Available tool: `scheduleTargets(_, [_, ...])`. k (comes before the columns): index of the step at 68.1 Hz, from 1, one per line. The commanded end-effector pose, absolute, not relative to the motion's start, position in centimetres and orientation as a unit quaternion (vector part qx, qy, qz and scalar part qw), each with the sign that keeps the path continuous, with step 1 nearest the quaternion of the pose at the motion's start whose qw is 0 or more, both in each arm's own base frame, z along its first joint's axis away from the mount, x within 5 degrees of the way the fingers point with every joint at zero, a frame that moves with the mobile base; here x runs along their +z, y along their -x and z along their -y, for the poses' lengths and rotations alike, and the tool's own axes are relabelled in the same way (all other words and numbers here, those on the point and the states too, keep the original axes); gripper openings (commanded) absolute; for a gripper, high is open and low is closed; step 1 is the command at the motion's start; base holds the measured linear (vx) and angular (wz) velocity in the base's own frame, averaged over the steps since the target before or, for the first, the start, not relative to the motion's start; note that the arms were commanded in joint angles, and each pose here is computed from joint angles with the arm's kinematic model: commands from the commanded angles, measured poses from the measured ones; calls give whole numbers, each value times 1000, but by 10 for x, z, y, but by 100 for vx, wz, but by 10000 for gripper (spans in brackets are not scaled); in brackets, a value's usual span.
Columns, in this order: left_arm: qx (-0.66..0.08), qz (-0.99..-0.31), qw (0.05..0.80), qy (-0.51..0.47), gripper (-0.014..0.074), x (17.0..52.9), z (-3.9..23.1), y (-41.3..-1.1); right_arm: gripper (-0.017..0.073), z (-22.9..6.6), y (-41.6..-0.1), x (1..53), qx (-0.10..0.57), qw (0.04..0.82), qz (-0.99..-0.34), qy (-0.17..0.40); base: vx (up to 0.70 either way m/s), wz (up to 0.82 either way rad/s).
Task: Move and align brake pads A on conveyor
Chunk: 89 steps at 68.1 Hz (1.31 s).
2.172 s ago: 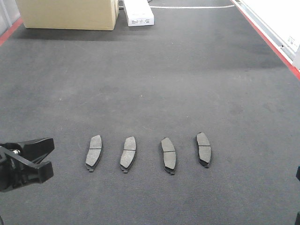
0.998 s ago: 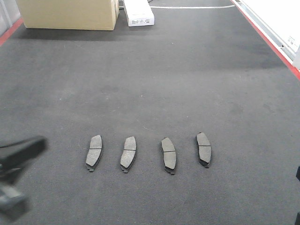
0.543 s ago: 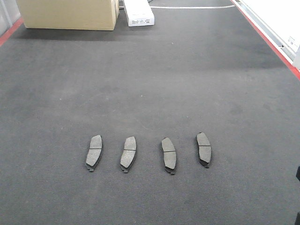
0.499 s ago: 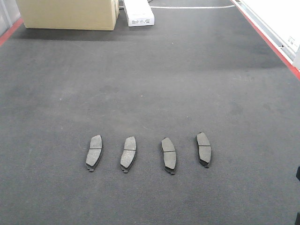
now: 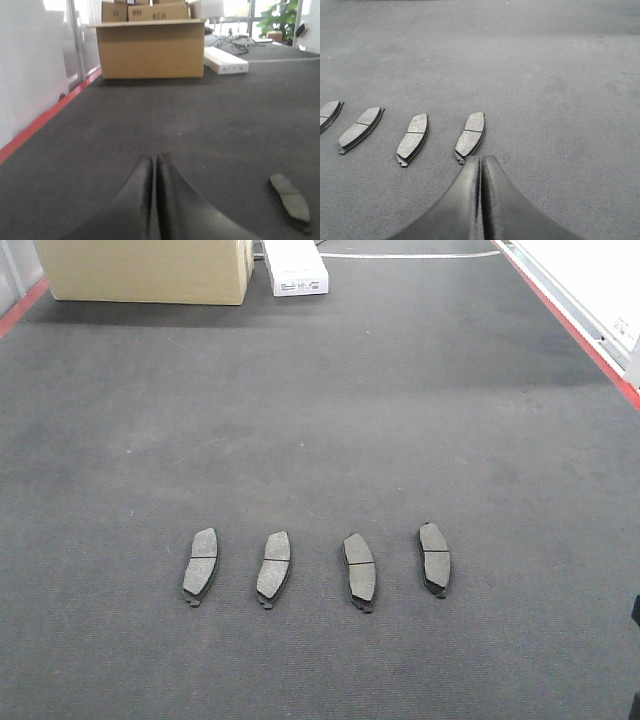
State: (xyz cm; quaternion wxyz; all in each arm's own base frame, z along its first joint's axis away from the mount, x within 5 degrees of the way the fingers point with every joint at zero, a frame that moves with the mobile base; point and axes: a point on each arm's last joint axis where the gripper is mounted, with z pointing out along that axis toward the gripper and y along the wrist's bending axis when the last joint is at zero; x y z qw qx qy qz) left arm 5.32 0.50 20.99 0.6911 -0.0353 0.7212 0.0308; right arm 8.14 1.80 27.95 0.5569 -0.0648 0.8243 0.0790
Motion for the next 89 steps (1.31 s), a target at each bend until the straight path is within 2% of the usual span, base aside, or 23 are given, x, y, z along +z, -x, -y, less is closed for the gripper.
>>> scheduleTargets(1, [32,-683,729,33,-6,212,-5,-54,-6,-19,-84,293,81,592,-799,69,0,0])
scheduleTargets(11, [30,-696,716,36,-6,203,-5,-55,-6,-19,-84,293,81,592,-799,69,0,0])
scheduleTargets(75, [30,-697,716,36,-6,203,-5,-55,-6,-19,-83,293,88,589,-801,65,0,0])
scheduleTargets(89, [30,-697,716,36,-6,203,-5,-55,-6,-14,-83,300,60,656,-750,57,0,0])
